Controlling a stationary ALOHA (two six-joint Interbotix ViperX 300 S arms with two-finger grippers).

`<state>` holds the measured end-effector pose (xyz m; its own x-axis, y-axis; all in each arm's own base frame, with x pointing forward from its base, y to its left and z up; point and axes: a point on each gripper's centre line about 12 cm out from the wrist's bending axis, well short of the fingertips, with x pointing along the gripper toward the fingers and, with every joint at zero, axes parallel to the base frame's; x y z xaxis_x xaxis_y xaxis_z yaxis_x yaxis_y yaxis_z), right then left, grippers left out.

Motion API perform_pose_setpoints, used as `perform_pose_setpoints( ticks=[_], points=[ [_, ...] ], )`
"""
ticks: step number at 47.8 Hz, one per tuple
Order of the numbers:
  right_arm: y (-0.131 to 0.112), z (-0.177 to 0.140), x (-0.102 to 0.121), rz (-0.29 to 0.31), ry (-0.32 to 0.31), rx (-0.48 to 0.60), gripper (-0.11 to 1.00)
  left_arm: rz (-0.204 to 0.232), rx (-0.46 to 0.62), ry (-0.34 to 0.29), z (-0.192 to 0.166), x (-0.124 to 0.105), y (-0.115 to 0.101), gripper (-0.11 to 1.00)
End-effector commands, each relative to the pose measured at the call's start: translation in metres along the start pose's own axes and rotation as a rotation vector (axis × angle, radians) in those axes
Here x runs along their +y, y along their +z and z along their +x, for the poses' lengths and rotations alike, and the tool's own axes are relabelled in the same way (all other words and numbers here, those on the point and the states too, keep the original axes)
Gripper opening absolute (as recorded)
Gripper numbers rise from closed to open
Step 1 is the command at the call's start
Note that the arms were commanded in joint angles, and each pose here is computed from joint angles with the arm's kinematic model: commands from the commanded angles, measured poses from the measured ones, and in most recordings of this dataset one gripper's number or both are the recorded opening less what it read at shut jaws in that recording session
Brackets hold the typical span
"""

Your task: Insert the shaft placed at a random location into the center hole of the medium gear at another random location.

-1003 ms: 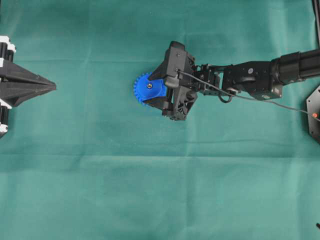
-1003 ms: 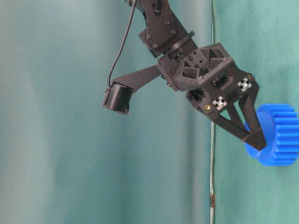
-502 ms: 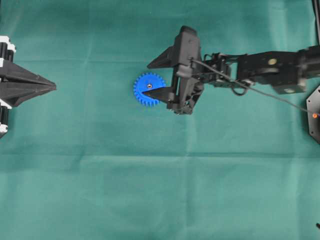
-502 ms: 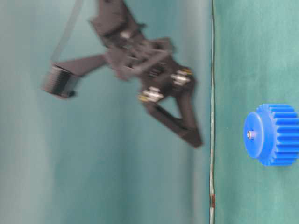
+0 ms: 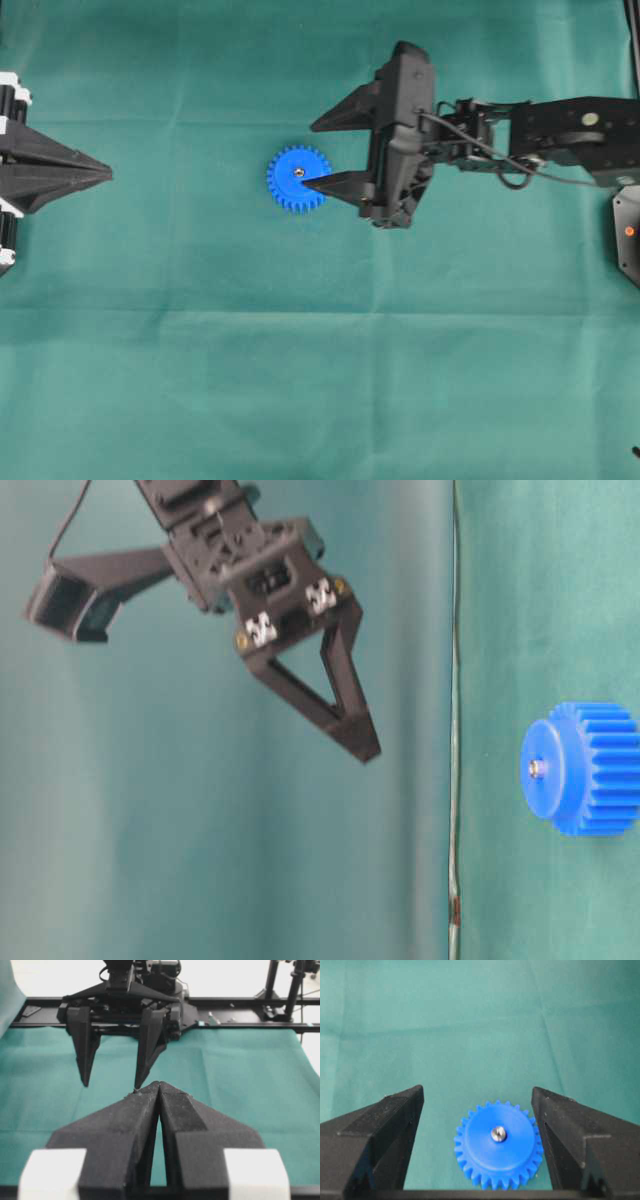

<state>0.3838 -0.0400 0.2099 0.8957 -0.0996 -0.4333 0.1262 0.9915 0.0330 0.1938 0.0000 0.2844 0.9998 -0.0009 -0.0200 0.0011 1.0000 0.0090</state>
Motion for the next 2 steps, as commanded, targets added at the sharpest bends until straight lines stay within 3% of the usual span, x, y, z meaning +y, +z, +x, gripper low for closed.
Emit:
perform_pose_setpoints(
  ticks=[1, 2],
  points=[
    [0.0142, -0.0165, 0.0008, 0.007, 0.002, -0.072, 0.84, 0.002, -0.029, 0.0, 0.0019, 0.0, 0.0113, 0.0],
    [0.0135, -0.0191, 0.0001, 0.008, 0.001, -0.075, 0.84, 0.0, -0.029, 0.001, 0.0019, 0.0004, 0.0113, 0.0]
  ],
)
